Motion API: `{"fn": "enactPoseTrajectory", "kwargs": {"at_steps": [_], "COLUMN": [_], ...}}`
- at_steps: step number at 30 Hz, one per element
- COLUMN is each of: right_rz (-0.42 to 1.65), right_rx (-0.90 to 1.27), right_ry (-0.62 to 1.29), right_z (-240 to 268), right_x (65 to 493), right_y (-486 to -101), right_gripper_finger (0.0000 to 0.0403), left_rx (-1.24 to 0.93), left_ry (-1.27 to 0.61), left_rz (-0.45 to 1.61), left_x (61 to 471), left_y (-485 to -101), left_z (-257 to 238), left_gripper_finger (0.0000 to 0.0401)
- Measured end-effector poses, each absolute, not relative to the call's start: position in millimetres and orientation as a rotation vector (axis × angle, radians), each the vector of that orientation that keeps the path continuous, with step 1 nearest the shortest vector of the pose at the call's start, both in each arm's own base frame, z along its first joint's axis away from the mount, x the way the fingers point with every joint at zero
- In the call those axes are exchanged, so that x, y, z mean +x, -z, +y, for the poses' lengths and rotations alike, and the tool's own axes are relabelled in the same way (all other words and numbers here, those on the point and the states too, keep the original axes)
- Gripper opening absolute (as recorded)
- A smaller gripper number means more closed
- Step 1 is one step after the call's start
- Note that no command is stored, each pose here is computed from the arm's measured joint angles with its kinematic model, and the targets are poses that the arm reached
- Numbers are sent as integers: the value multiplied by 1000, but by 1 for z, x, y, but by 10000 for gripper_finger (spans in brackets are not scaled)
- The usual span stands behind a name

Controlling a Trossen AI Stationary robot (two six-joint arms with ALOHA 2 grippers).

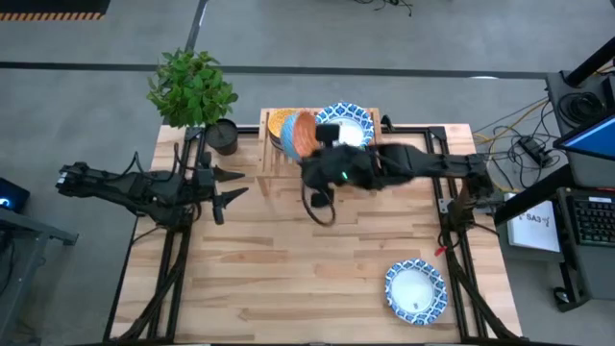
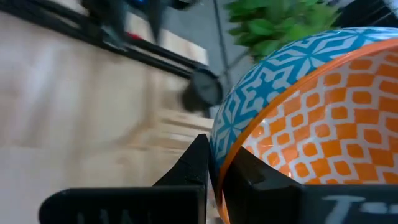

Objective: Place and stack bowls onto a shelf
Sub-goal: Stack the orange bowl on top of the yellow bowl on the shelf

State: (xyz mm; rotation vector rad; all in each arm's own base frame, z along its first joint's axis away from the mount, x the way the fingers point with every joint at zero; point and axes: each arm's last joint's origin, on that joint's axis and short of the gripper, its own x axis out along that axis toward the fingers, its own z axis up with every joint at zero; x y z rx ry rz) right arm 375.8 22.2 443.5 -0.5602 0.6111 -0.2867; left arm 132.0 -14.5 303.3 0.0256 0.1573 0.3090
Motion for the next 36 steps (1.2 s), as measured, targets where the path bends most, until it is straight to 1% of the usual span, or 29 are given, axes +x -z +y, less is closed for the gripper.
{"fn": "enactPoseTrajectory", "kwargs": {"at_steps": [7,13,17,21,26,34,36], "right_rz": [674,818,904,1016,1026,1025,1025], "right_rx": [-761,-960,-964,-983,-969,-970,-970], "right_ry": [338,300,288,158,87,89,88], "right_z": [-31,-68,-88,-99,-100,-101,-101], "right_x": [399,411,413,411,411,411,411], "right_y": [-445,-428,-414,-398,-392,-393,-392], "right_gripper_finger": [13,13,13,13,13,13,19], "left_rx": [25,26,26,27,35,36,36], "left_ry": [-308,-306,-306,-306,-306,-305,-305], "left_rz": [169,170,172,173,176,179,179], "left_x": [129,129,129,129,129,130,130], "left_y": [-302,-302,-302,-302,-302,-301,-301], "left_z": [-14,-14,-14,-14,-14,-14,-14], "left_gripper_finger": [162,162,162,162,162,162,162]}}
